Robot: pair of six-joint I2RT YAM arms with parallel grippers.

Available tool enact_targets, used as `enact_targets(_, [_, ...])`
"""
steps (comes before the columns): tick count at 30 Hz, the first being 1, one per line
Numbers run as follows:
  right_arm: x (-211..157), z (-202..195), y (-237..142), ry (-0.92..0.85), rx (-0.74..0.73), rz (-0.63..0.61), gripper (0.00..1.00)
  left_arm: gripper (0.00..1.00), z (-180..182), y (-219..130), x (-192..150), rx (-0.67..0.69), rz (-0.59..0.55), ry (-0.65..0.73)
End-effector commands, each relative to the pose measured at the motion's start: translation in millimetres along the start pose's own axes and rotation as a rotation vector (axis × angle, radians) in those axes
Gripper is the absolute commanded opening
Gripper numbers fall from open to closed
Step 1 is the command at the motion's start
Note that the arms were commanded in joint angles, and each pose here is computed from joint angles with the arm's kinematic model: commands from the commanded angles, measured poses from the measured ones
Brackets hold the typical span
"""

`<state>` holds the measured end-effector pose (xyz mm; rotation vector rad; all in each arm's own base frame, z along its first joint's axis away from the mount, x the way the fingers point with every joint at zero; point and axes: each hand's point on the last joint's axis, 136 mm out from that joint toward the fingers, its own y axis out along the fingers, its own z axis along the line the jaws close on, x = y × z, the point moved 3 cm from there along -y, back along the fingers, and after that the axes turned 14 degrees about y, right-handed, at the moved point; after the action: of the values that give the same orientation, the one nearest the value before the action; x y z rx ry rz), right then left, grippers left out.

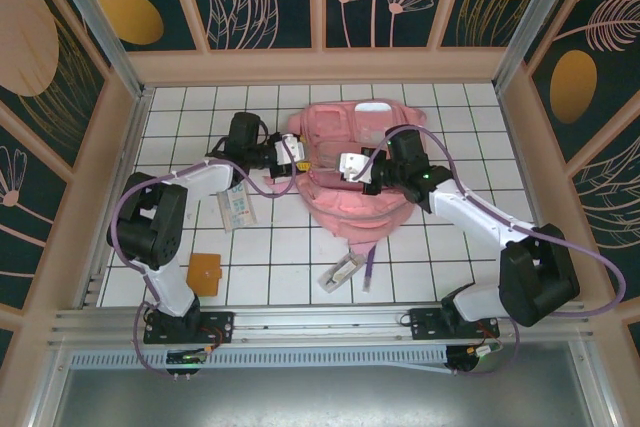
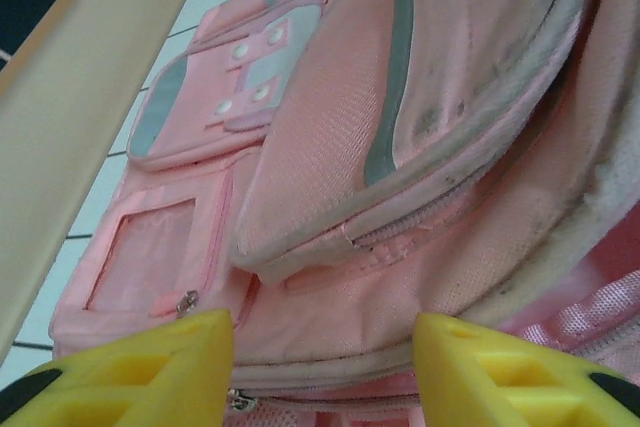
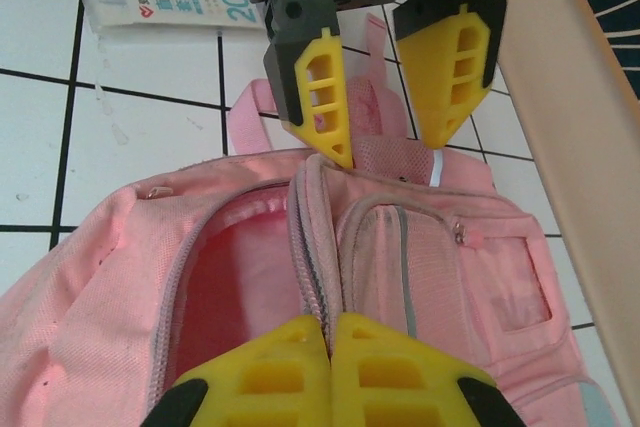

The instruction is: Pack the student bag

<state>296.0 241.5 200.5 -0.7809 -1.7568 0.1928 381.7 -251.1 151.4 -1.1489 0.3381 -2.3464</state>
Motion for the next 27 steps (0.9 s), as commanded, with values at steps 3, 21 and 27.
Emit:
enact_targets(3, [23.0, -20.1, -4.5, 0.027, -0.092, -0.129, 0.0, 0.52, -11.6, 10.9, 29.8, -0.111, -0.132, 0.097])
enact_targets(21, [95.5, -80.8, -4.3, 0.08, -0.255, -0.362, 0.0, 0.99, 28.5, -2.0, 60.0, 0.036, -0.207, 0.06])
enact_targets(27, [88.0, -102.7, -15.5, 0.068, -0.378, -0.281, 0.0, 0.99, 49.9, -18.9, 60.5, 0.1, -0.206, 0.047])
